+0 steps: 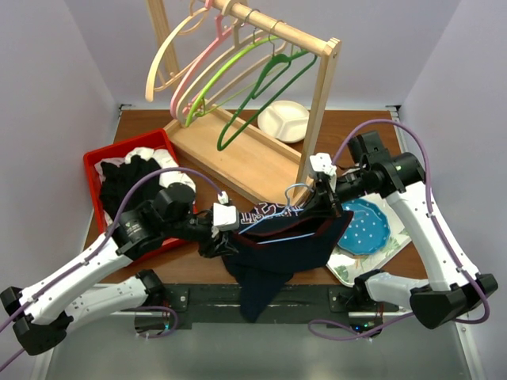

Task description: Place the tank top on the hanger

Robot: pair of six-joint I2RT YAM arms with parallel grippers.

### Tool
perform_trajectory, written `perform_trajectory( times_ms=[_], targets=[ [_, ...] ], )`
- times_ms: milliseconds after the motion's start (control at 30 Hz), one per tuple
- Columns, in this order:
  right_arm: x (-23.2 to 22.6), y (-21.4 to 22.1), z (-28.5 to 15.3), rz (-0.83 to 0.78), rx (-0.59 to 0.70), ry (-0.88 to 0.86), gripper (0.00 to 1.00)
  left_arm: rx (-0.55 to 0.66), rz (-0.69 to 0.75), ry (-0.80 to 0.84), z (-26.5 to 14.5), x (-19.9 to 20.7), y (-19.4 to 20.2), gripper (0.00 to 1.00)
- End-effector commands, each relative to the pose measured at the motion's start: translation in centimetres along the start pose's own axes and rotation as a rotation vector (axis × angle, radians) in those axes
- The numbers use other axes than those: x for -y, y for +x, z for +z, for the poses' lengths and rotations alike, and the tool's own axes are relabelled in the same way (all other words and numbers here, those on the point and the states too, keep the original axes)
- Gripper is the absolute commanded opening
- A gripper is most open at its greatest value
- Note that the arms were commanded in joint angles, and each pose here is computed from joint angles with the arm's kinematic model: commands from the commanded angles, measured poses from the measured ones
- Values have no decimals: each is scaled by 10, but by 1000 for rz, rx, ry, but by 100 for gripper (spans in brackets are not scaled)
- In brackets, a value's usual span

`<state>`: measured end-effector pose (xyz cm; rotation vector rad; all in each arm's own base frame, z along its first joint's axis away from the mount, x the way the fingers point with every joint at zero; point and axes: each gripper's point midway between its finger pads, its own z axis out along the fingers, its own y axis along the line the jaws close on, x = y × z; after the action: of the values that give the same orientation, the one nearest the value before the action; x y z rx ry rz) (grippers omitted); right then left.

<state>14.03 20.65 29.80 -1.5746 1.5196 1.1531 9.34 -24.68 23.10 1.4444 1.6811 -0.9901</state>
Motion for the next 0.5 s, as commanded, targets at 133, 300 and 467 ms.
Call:
perform_trajectory(
  times_ms=[133,300,467],
  targets=[
    [-3,-20,-5,-42,63,-14,0,25,-28,-16,2,-3,-7,5],
    [2,-16,-4,-16,49,8,8,29,-42,-163,-9,-23,-7,0],
    [19,-12,-7,33,22,89,58,24,-94,-281,-19,-38,-4,0]
  ],
)
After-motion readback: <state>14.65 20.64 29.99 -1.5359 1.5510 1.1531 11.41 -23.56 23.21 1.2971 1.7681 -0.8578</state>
